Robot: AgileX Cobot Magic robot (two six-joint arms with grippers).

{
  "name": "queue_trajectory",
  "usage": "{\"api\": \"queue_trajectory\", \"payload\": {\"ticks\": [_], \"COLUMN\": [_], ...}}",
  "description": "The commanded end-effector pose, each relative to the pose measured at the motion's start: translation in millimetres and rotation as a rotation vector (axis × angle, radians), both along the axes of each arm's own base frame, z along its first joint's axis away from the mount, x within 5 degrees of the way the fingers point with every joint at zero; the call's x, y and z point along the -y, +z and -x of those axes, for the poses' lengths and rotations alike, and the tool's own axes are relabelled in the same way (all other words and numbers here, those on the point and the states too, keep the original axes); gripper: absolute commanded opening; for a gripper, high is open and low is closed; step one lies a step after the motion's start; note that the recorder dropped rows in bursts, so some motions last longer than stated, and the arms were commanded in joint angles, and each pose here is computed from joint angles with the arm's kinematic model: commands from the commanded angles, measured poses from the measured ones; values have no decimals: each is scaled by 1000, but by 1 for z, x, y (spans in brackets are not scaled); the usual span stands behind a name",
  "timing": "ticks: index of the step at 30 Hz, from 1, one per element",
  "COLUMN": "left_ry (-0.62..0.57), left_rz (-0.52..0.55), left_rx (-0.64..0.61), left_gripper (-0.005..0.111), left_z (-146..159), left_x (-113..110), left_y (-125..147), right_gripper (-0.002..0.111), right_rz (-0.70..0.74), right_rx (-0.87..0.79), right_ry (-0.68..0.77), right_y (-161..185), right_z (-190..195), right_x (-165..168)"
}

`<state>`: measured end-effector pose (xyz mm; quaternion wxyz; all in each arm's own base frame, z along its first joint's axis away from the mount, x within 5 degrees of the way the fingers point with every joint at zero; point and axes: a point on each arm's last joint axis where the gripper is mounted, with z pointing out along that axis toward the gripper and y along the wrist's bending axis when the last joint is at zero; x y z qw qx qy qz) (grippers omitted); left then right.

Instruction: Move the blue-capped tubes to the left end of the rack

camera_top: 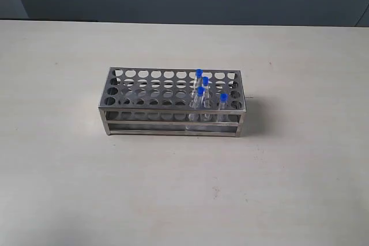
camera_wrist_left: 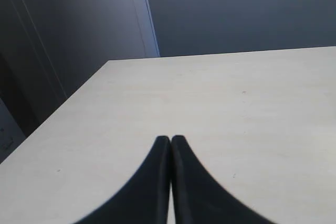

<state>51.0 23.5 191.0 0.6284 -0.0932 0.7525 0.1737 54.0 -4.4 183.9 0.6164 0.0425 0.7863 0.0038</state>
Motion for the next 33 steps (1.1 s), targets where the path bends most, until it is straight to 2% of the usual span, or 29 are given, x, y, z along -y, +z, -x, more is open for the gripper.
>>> {"api": "queue_trajectory", "payload": {"ticks": [1, 3, 6, 9, 12, 13, 14, 15, 17, 18, 21, 22, 23, 25, 26, 29, 33], "left_ry": [-3, -3, -3, -3, -3, -3, -3, -3, -3, -3, -3, -3, -3, -3, -3, -3, -3], "left_rz": [-3, -3, -3, -3, -3, -3, -3, -3, -3, -3, -3, -3, -3, -3, -3, -3, -3], "left_rx": [13, 13, 13, 13, 13, 13, 13, 13, 13, 13, 13, 13, 13, 13, 13, 13, 13], "left_gripper": [1, 1, 1, 1, 1, 1, 1, 1, 1, 1, 1, 1, 1, 1, 1, 1, 1], "left_z": [0, 0, 0, 0, 0, 0, 0, 0, 0, 0, 0, 0, 0, 0, 0, 0, 0], "left_x": [0, 0, 0, 0, 0, 0, 0, 0, 0, 0, 0, 0, 0, 0, 0, 0, 0], "left_y": [2, 2, 2, 2, 2, 2, 2, 2, 2, 2, 2, 2, 2, 2, 2, 2, 2], "right_gripper": [0, 0, 0, 0, 0, 0, 0, 0, 0, 0, 0, 0, 0, 0, 0, 0, 0], "right_rz": [78, 231, 368, 437, 402, 359, 251, -57, -405, -428, -447, -496, -591, -906, -1002, -1114, -1234], "right_rx": [48, 142, 307, 425, 569, 652, 757, 939, 1111, 1122, 1061, 1053, 1033, 916, 851, 742, 773], "right_ry": [-1, 15, 71, 122, 171, 199, 233, 339, 425, 416, 423, 439, 467, 522, 513, 435, 401], "right_y": [4, 14, 28, 38, 49, 56, 64, 79, 93, 94, 91, 91, 91, 88, 85, 77, 79], "right_z": [-1, -2, -2, -1, 3, 6, 11, 22, 36, 36, 33, 33, 33, 29, 26, 18, 18], "right_x": [1, 2, -4, -10, -17, -20, -23, -28, -23, -21, -23, -23, -23, -22, -22, -19, -12]}}
